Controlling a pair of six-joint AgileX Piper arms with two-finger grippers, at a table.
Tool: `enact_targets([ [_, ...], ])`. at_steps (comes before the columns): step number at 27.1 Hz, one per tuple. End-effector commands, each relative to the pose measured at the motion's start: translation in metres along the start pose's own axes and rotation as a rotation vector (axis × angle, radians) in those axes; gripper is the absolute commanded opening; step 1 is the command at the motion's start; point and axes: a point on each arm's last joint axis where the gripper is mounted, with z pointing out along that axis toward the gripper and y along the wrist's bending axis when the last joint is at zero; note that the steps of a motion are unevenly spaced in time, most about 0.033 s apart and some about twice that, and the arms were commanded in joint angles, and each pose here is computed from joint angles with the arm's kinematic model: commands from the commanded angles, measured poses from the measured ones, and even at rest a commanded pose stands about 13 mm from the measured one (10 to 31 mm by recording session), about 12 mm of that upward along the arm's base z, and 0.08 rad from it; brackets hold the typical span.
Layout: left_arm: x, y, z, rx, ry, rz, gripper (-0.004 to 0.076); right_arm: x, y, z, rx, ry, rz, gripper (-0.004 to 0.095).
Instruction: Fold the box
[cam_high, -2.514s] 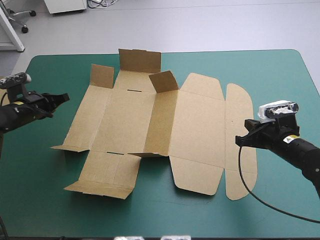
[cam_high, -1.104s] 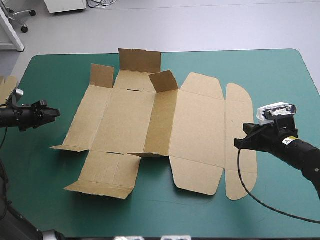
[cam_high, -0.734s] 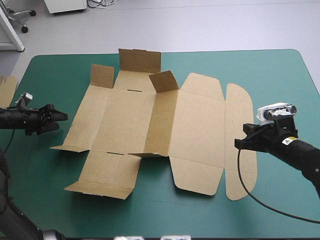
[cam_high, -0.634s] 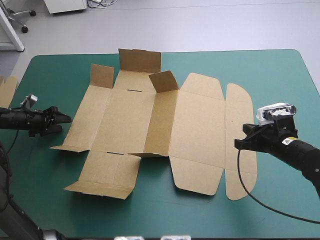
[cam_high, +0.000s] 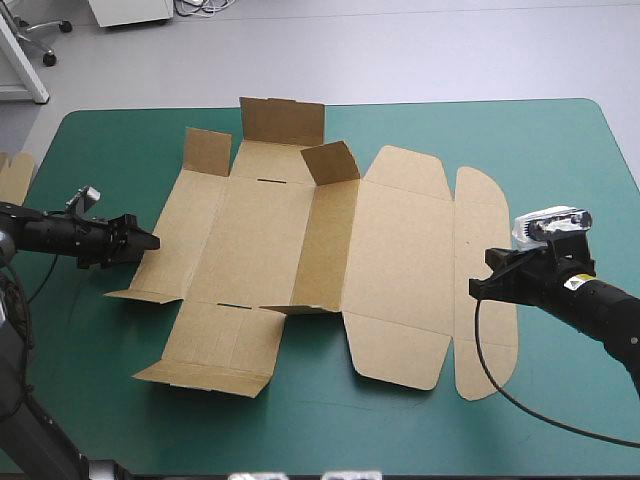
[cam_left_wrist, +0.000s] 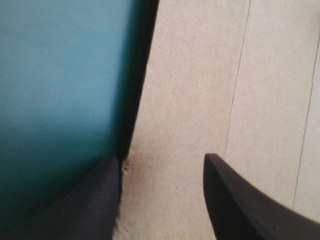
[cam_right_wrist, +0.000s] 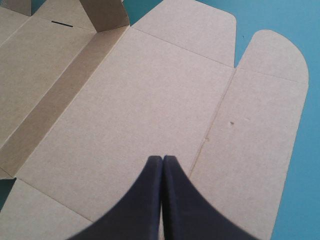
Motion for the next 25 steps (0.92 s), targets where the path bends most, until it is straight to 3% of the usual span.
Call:
enact_targets([
  [1, 0.001, -0.031, -0.004, 0.084, 0.045, 0.062, 0.0380, -0.014, 0.000, -0.009, 0.020, -0.086, 0.003, -0.0014],
  [11, -0.001, -0.048, 0.002, 0.126, 0.040, 0.034, 0.0353, -0.015, -0.001, -0.009, 0.029, -0.099, 0.001, -0.0014],
  [25, 0.007, -0.110, -0.001, 0.144, 0.039, 0.177, 0.0022, -0.016, -0.002, -0.009, 0.037, -0.107, 0.000, -0.0014],
])
